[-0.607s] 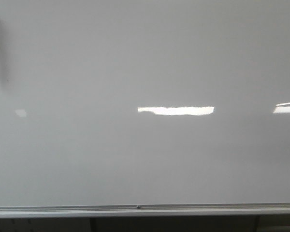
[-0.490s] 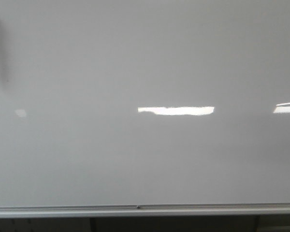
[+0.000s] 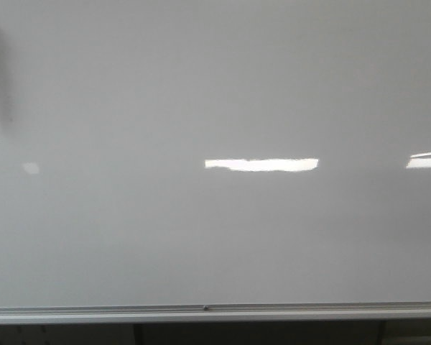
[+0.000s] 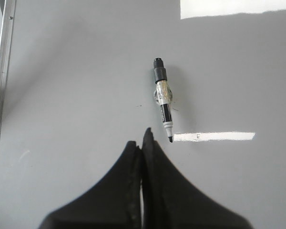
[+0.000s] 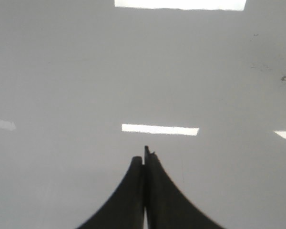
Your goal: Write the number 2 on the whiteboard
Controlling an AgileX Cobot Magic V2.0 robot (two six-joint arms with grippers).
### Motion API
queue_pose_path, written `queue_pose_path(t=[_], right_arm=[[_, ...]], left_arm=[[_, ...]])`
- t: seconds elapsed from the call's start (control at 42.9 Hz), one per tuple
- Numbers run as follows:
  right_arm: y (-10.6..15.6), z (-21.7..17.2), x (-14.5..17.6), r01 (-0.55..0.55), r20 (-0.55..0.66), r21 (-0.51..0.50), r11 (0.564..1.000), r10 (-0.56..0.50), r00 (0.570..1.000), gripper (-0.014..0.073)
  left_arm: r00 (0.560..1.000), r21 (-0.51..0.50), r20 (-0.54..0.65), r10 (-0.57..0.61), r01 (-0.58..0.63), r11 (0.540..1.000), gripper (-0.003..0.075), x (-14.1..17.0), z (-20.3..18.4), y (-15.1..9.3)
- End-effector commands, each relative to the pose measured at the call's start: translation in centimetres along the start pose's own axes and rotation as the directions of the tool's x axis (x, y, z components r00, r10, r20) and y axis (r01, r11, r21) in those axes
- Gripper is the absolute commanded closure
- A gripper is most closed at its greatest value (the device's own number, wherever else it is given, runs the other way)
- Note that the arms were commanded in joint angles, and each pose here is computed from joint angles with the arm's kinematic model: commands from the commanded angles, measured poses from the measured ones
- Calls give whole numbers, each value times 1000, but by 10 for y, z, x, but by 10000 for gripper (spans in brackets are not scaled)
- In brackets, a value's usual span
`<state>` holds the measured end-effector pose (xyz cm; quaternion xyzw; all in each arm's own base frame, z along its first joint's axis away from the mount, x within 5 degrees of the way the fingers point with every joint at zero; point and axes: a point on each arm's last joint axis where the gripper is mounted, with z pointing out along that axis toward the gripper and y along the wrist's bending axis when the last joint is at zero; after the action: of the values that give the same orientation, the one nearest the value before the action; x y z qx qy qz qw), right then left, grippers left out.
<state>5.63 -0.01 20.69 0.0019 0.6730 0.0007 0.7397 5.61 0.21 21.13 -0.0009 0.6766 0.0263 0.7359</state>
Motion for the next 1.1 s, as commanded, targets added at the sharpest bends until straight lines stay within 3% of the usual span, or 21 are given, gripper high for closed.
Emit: queue_pose_path(t=[0.0, 0.84, 1.073], right_arm=[[0, -2, -10, 14, 105, 1, 1000, -14, 994, 676], [0, -2, -12, 14, 129, 0, 1000, -14, 991, 676], [0, -3, -15, 14, 149, 0, 1000, -14, 989, 676]], left_arm=[[997, -7, 75, -9, 10, 1000, 741, 2, -2, 0], [997, -7, 77, -9, 10, 1000, 741, 2, -2, 0], [989, -11, 145, -11, 12, 1000, 741, -7, -3, 1]])
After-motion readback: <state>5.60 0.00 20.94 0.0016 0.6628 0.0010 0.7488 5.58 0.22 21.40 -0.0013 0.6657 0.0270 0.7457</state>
